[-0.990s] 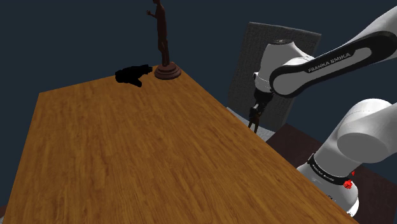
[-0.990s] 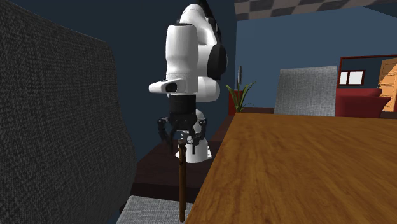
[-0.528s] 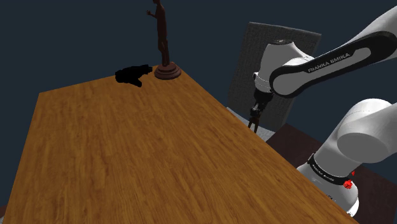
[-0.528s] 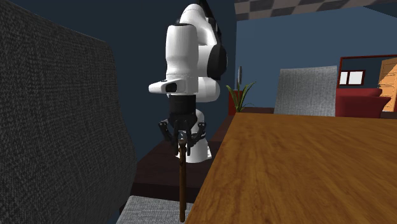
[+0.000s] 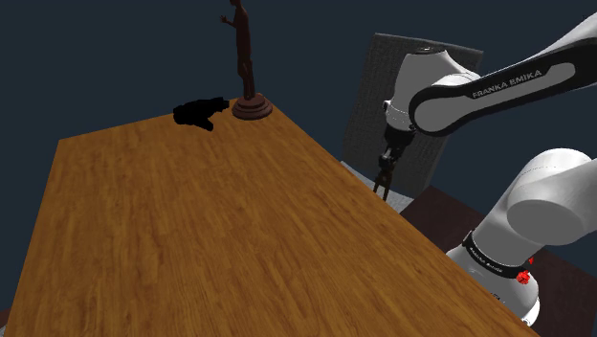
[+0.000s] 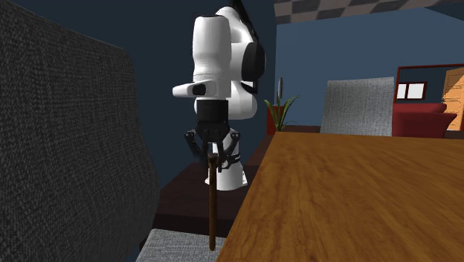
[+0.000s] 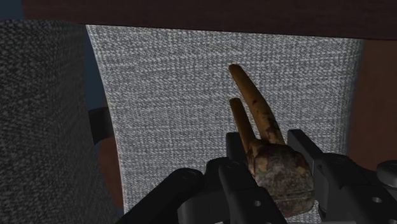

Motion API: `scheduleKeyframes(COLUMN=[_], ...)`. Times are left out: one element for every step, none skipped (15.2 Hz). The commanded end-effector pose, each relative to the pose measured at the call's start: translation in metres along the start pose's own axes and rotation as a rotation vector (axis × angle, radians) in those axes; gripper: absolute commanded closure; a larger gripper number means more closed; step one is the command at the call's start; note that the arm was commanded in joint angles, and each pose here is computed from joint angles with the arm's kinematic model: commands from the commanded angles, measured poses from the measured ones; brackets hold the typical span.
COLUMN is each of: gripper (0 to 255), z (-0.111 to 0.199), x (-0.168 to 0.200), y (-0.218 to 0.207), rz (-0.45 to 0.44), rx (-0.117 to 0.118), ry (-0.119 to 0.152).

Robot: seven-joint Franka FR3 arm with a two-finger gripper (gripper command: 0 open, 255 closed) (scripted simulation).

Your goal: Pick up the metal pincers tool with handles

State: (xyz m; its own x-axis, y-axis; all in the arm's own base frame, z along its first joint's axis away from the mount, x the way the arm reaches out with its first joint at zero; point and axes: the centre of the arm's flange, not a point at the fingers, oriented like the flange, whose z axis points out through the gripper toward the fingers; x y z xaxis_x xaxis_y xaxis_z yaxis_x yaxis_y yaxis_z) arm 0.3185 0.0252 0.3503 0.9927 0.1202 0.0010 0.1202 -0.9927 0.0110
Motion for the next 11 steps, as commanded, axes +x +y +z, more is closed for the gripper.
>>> scheduleKeyframes(gripper=[255,255,255,255,255,255,255,255,255,255,255], z=[-0.011,-0.016,-0.022,-0.027,-0.032,-0.038,-0.043,-0.048,-0.053,-0.054,-0.054], x=[0.000,0.000,0.000,0.000,0.000,0.000,0.000,0.000,0.000,0.000,0.000], y=[0.000,0.000,0.000,0.000,0.000,0.000,0.000,0.000,0.000,0.000,0.000], rz=[0.000,0.000,0.000,0.000,0.000,0.000,0.000,0.000,0.000,0.000,0.000], rx=[0.000,0.000,0.000,0.000,0.000,0.000,0.000,0.000,0.000,0.000,0.000], ry=[0.000,0.000,0.000,0.000,0.000,0.000,0.000,0.000,0.000,0.000,0.000])
